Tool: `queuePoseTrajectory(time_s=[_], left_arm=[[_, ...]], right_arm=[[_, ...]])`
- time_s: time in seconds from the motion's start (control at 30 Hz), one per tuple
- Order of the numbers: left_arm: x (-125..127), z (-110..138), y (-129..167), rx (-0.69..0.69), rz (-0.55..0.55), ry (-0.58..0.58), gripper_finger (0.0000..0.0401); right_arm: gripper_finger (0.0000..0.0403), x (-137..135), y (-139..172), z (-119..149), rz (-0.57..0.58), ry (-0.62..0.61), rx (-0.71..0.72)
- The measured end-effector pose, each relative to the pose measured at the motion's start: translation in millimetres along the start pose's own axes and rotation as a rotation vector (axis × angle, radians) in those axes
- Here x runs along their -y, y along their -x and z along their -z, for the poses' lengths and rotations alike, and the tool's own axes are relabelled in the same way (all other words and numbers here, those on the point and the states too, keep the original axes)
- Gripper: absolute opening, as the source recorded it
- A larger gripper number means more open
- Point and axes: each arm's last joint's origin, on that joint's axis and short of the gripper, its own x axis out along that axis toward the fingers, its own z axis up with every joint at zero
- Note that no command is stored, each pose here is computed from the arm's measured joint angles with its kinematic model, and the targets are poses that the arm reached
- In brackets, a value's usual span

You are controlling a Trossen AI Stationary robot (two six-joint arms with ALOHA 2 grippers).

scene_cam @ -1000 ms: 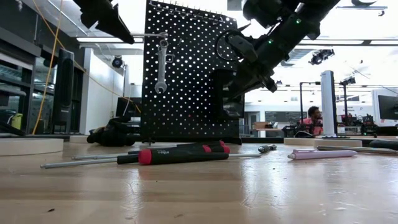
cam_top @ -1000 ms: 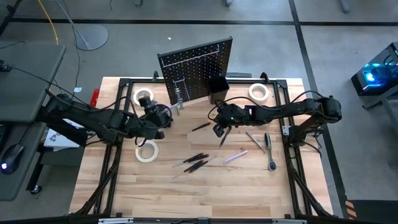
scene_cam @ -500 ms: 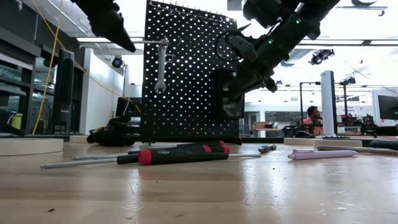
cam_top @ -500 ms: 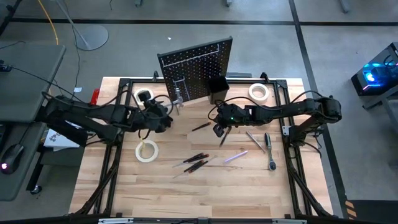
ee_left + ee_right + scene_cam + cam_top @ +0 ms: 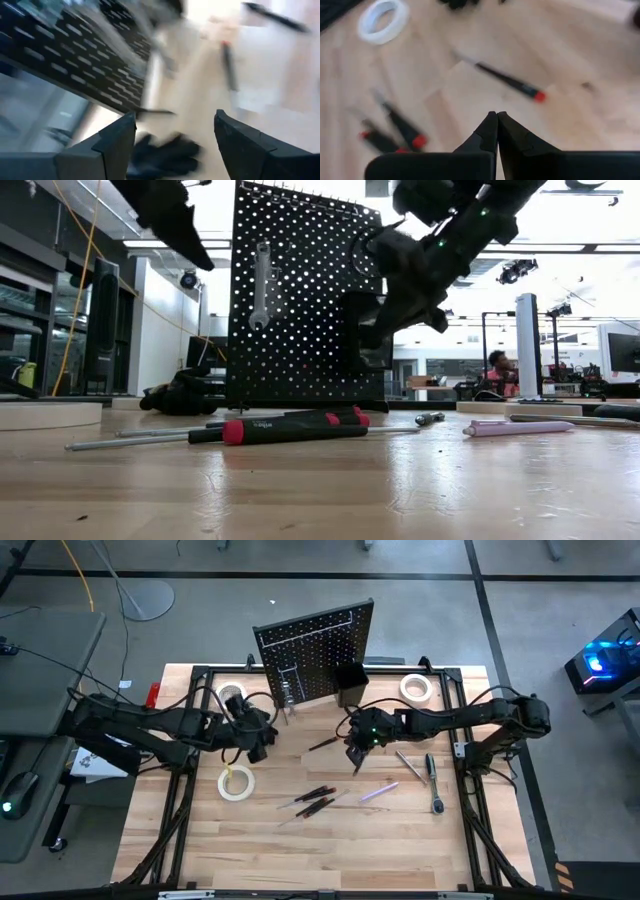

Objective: Hang tools onto peg board
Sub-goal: Put the black pen into the black bin on the peg board

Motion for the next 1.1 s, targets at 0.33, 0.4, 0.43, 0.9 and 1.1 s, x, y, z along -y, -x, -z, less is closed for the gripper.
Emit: queuePoseTrajectory(time_s=[0.33,0.4,0.43,0.9,1.1], left_arm=[[38.5,47.0,-19.3,-0.068,0.162,0.286,0.025],[46.5,56.5,-25.2,-0.056,0.201,0.368,0.025],[49.6,60.9,-27.9,-0.056,0.222,0.407,0.025],[53.1,69.0,-36.8,-0.041,0.252,0.532,0.025],[54.7,68.8,-36.2,-0.062,0.296,0.529,0.025]], right_arm=[[0.0,-13.5,11.6,34.5,0.044,-0.018,-0.26],[0.0,-8.4,8.7,40.3,0.141,-0.189,-0.297],[0.0,-4.6,6.6,42.1,0.206,-0.306,-0.294],[0.0076,25.8,-37.4,37.9,0.371,-1.026,-0.182],[0.0132,27.7,-33.4,41.5,0.421,-1.029,-0.211]])
